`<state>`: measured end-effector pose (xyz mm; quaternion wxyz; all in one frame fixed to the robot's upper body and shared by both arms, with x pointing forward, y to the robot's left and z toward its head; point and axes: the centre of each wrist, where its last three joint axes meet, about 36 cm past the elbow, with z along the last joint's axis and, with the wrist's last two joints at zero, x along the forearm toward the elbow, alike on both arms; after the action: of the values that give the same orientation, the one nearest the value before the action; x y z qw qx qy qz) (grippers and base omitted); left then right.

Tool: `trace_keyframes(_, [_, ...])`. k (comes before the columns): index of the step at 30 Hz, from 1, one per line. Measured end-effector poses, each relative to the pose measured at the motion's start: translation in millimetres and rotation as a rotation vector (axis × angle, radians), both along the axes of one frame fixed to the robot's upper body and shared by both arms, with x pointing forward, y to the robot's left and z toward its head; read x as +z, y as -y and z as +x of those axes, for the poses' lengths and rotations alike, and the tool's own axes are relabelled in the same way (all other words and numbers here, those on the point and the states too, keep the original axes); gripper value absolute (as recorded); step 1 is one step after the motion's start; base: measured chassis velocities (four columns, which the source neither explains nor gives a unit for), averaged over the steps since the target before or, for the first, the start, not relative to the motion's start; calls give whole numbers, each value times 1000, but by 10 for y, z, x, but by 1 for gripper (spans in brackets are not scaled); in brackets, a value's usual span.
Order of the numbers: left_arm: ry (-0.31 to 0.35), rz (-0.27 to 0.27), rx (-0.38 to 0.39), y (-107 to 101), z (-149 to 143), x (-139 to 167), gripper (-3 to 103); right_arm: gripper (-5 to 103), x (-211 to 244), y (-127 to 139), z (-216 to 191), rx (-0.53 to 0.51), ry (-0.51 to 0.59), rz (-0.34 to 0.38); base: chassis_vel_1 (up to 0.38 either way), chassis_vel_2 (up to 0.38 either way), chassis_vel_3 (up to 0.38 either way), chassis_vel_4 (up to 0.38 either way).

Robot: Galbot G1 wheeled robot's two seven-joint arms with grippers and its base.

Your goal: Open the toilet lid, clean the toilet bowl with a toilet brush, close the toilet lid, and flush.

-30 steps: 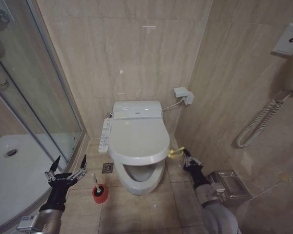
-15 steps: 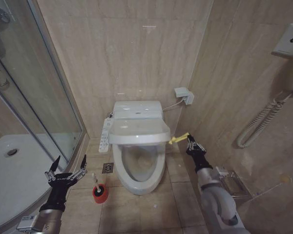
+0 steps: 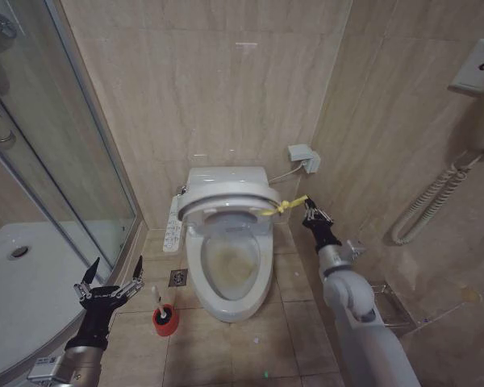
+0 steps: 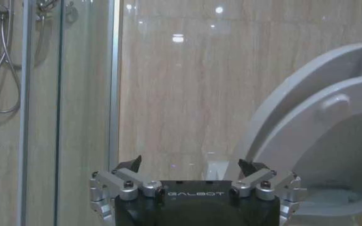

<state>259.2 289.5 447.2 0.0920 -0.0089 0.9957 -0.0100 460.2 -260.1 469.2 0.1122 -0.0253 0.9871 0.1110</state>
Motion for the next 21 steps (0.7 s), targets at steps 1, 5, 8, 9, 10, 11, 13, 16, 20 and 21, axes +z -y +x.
trace_keyframes(1, [0,0,0,0,0,0,100,0,0,1,11,1,-1,0,0,0,0,0])
trace_keyframes(5, [0,0,0,0,0,0,100,0,13,29,254,6,-7,-7,0,0,0,0])
trace_keyframes(8, [0,0,0,0,0,0,100,0,35,36,387,6,-4,-7,0,0,0,0])
trace_keyframes(9, [0,0,0,0,0,0,100,0,50,40,462,5,-1,-7,0,0,0,0])
trace_keyframes(10, [0,0,0,0,0,0,100,0,67,41,511,5,2,-7,0,0,0,0])
trace_keyframes(11, [0,0,0,0,0,0,100,0,87,44,589,4,5,-8,0,0,0,0])
trace_keyframes(13, [0,0,0,0,0,0,100,0,109,44,653,3,8,-8,0,0,0,0])
trace_keyframes(16, [0,0,0,0,0,0,100,0,169,26,816,5,16,-10,0,0,0,0])
trace_keyframes(20, [0,0,0,0,0,0,100,0,256,-23,991,11,27,-16,0,0,0,0])
trace_keyframes(21, [0,0,0,0,0,0,100,0,284,-48,1045,14,29,-19,0,0,0,0])
